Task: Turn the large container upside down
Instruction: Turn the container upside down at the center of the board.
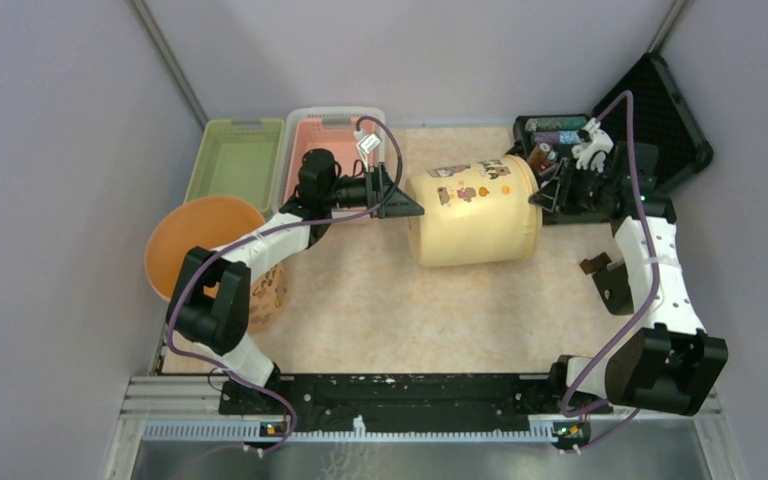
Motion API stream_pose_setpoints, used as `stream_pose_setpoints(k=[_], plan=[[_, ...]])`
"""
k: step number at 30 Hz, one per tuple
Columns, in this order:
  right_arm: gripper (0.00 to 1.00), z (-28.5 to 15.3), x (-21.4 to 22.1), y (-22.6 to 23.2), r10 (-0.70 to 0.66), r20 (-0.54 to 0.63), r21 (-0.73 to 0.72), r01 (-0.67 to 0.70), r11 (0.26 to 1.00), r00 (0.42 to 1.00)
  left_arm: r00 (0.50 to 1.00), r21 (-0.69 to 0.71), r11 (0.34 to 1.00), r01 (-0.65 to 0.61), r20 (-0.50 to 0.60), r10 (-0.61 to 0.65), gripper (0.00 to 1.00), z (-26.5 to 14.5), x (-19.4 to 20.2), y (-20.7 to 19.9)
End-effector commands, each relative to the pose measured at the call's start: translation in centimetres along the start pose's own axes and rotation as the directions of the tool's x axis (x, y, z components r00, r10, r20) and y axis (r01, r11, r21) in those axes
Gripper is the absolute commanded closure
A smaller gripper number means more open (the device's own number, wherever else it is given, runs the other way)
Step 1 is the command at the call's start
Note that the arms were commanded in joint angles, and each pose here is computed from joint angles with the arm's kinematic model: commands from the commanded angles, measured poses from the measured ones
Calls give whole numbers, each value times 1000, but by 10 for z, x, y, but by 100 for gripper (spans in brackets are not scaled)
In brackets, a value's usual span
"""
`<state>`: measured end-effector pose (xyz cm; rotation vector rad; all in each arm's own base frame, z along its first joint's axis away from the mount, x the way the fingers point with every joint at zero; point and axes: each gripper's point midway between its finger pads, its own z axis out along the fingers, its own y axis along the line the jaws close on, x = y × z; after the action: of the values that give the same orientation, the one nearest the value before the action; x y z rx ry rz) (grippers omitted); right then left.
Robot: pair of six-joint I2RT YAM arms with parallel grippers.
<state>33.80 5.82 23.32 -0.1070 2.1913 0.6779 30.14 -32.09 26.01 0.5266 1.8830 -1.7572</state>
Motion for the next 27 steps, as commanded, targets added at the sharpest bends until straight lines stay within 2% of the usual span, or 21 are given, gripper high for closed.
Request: stream_pose_setpoints(k=[1,15,27], plan=[[91,4,24,44,62,-105,-215,-84,973,993,976,219,952,-214,3,219,1,9,-14,-83],[90,6,36,56,93,-138,-311,-132,941,986,970,260,935,-240,23,243,1,4,-22,-106],[90,13,43,58,136,-157,-359,-185,915,978,970,256,937,-240,26,241,1,3,-22,-108]])
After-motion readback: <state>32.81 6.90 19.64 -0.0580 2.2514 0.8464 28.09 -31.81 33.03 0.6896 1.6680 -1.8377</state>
